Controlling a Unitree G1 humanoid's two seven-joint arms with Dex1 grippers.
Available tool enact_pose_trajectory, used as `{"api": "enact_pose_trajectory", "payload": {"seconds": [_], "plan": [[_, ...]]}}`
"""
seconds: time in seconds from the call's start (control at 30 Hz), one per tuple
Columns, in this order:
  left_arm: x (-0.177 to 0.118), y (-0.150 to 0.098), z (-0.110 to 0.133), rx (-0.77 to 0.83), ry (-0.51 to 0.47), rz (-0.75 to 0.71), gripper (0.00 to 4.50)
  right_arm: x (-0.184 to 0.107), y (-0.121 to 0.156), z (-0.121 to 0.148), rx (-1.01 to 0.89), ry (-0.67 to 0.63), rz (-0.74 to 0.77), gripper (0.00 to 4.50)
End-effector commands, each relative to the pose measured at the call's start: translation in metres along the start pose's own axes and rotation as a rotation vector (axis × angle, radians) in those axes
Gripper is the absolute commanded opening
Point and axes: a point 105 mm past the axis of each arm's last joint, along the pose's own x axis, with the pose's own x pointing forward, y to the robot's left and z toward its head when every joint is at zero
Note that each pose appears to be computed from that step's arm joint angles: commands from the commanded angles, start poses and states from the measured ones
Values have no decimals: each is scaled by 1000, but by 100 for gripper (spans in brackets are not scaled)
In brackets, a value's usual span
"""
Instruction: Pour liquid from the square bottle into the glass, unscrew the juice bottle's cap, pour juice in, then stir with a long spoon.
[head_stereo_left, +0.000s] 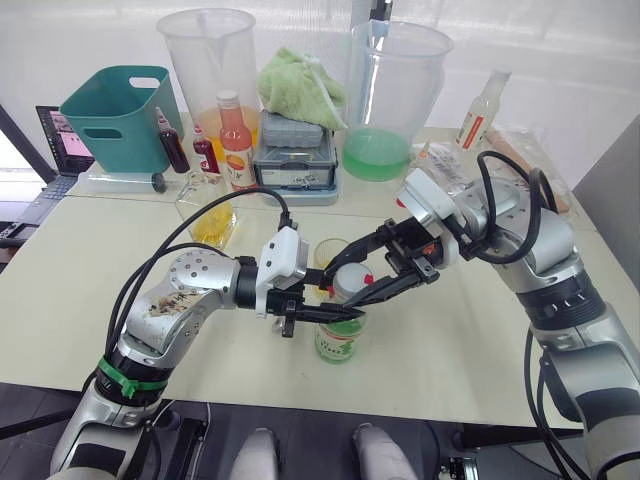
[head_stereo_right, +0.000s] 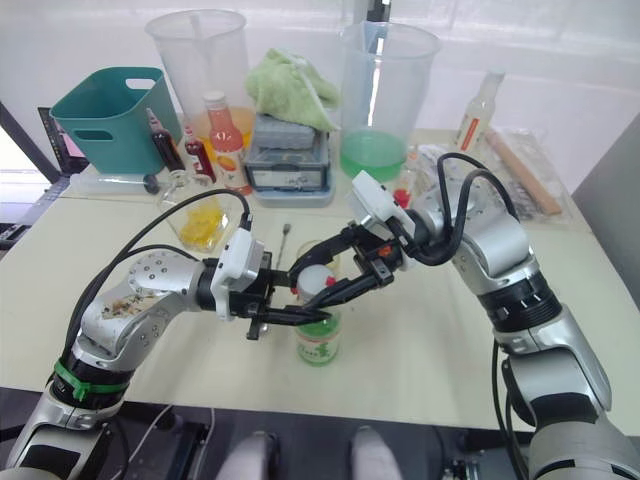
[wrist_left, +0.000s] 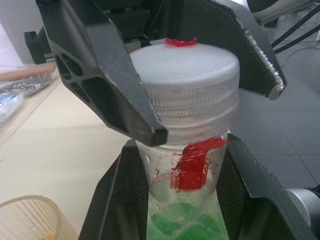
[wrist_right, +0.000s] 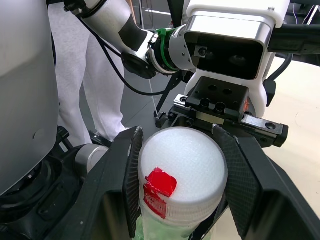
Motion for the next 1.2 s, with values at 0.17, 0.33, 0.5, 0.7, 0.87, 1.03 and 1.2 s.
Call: {"api": "enact_pose_trajectory", "payload": {"seconds": [0.17, 0.33, 0.5, 0.7, 0.87, 1.03, 1.2], "plan": [[0, -8, -8, -33, 43, -46, 140, -27, 2, 23, 16, -10, -116, 277], [3, -7, -9, -28, 38, -62, 140, -37, 0, 31, -37, -7, -251, 445], [5, -2, -12, -23, 28, -85, 140, -46, 20, 38, -34, -27, -456, 445], [11, 4, -15, -15, 14, -107, 140, -15, 49, 28, 8, -45, -581, 445], [14, 7, -16, -3, 7, -126, 140, -2, 48, 23, 35, -84, -696, 445], [14, 9, -16, 7, 4, -134, 140, 3, 44, 15, 55, -74, -762, 445], [15, 10, -17, 10, 3, -135, 140, 0, 41, 8, 79, -65, -801, 360]]}}
